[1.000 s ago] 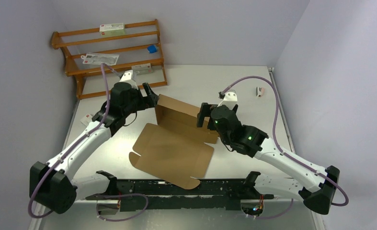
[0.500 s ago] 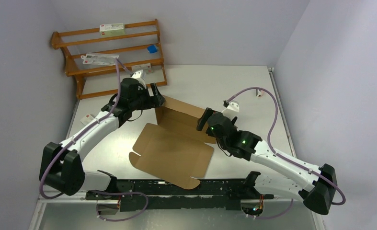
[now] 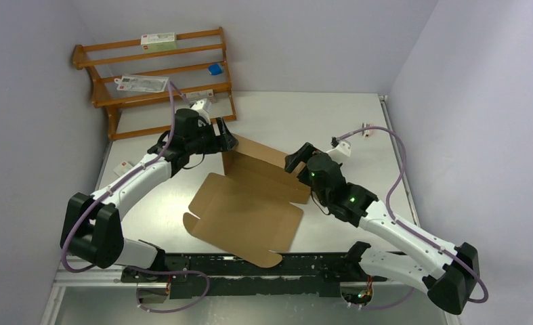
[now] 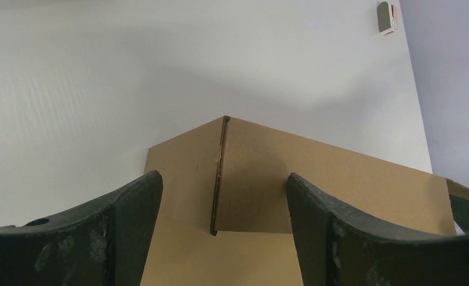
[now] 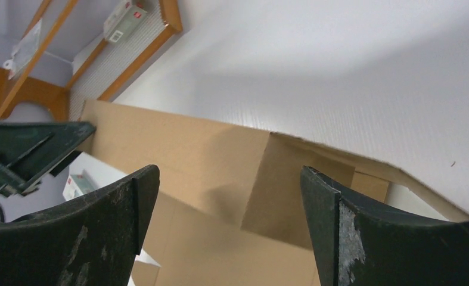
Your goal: Fold the paper box
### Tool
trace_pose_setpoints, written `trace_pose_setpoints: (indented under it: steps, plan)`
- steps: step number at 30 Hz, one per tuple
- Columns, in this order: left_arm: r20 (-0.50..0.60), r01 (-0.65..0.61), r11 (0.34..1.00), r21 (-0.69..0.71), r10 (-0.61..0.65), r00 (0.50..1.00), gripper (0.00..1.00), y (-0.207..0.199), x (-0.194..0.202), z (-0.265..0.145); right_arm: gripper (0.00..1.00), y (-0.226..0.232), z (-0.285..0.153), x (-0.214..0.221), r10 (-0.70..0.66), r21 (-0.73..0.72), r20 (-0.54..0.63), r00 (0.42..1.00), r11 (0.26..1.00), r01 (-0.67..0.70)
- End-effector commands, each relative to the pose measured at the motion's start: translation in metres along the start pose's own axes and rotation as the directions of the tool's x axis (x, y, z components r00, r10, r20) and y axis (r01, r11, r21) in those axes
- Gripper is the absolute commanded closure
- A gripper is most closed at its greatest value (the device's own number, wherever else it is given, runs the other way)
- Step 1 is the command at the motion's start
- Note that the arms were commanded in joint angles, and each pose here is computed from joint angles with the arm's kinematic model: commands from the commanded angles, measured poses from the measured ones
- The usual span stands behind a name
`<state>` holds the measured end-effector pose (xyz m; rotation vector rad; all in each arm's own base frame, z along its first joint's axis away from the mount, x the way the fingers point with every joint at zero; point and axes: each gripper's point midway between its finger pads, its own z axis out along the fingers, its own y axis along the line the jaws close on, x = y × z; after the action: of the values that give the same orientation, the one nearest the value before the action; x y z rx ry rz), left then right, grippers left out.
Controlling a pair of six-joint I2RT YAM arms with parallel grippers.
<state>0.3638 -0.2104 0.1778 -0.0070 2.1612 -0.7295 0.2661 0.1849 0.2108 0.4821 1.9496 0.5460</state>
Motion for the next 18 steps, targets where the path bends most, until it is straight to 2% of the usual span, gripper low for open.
trace_pose_setpoints:
  steps: [1, 7, 10, 18]
  plan:
    - [-0.010, -0.006, 0.999, 0.038, 0.006, 1.000, 0.20, -0.007, 0.000, -0.005, 0.09, -0.004, 0.015, 0.005, 0.057, -0.005, -0.015, 0.998, 0.998, -0.057]
    - [-0.017, -0.004, 0.998, 0.061, 0.005, 1.000, 0.20, -0.012, 0.002, -0.015, 0.17, 0.014, 0.024, 0.012, 0.047, -0.088, -0.059, 0.997, 0.995, -0.052]
    - [-0.013, -0.007, 0.998, 0.055, 0.007, 1.000, 0.20, -0.012, 0.003, -0.022, 0.27, 0.024, 0.030, 0.012, 0.037, -0.136, -0.071, 0.997, 0.990, -0.046]
    - [0.021, -0.031, 0.999, -0.026, 0.032, 0.999, 0.18, 0.001, 0.004, -0.053, 0.39, 0.057, 0.060, 0.005, 0.018, -0.272, -0.119, 0.993, 0.961, -0.050]
